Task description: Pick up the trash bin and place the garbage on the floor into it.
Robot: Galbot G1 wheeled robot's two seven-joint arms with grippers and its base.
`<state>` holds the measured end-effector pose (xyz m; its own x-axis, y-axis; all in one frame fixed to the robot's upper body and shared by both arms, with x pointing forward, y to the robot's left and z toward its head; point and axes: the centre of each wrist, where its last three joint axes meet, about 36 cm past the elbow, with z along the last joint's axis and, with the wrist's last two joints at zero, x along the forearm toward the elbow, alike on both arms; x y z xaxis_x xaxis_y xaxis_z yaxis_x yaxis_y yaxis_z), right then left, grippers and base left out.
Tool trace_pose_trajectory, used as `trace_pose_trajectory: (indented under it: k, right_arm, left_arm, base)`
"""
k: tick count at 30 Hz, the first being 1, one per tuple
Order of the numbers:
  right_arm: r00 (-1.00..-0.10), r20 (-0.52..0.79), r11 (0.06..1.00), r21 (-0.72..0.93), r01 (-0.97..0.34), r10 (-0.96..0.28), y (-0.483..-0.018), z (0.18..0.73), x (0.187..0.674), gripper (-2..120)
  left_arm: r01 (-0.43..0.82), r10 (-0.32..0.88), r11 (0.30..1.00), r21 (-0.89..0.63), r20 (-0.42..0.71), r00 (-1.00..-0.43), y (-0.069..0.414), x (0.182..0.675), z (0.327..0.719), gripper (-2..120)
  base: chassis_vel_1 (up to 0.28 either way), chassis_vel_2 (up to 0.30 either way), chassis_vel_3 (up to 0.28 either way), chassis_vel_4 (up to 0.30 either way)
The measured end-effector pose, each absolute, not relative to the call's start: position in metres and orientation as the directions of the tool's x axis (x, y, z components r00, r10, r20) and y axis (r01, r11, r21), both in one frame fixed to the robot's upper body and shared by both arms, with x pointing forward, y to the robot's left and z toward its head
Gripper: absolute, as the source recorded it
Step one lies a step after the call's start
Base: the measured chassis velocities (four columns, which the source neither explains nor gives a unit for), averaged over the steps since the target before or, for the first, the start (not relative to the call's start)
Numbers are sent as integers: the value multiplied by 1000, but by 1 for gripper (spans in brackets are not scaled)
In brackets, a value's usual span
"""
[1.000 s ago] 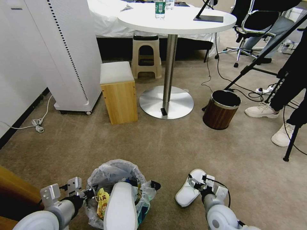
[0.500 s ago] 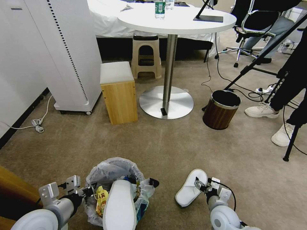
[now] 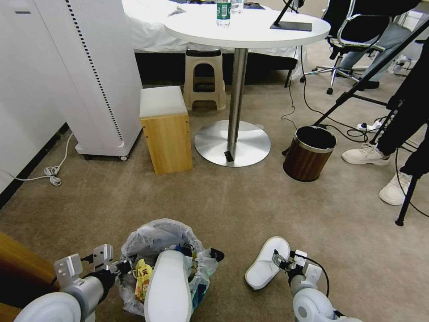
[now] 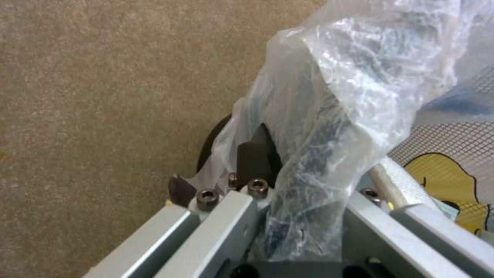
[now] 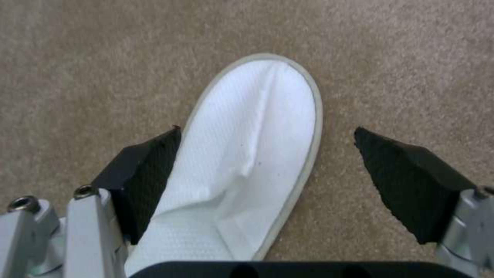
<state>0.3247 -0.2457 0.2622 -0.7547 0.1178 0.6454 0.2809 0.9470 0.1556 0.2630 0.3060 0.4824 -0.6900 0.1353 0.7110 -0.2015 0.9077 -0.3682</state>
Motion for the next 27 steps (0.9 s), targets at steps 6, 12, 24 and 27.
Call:
trace_pose_trajectory:
  k: [6,12,24,27]
  right_arm:
    - [-729,674,954,126,273,120,-248,249,321,86]
    - [-712,692,956,114,270,118,-252,244,325,86]
    - [-702,706,962,117,248,95,-247,238,325,88]
    - [-704,705,962,122,246,91,-245,238,327,88]
  left_arm:
    - [-202,134,907,-370,708,-694,306,263,485,0]
    - [-204,132,907,-369,707,-694,308,263,486,0]
    - [-202,134,906,-371,707,-695,307,263,487,0]
    - [-202,134,907,-370,707,-694,307,262,487,0]
  base:
    - [0,0,0,0]
    - [0,0,0,0]
    - [0,0,0,0]
    - [0,0,0,0]
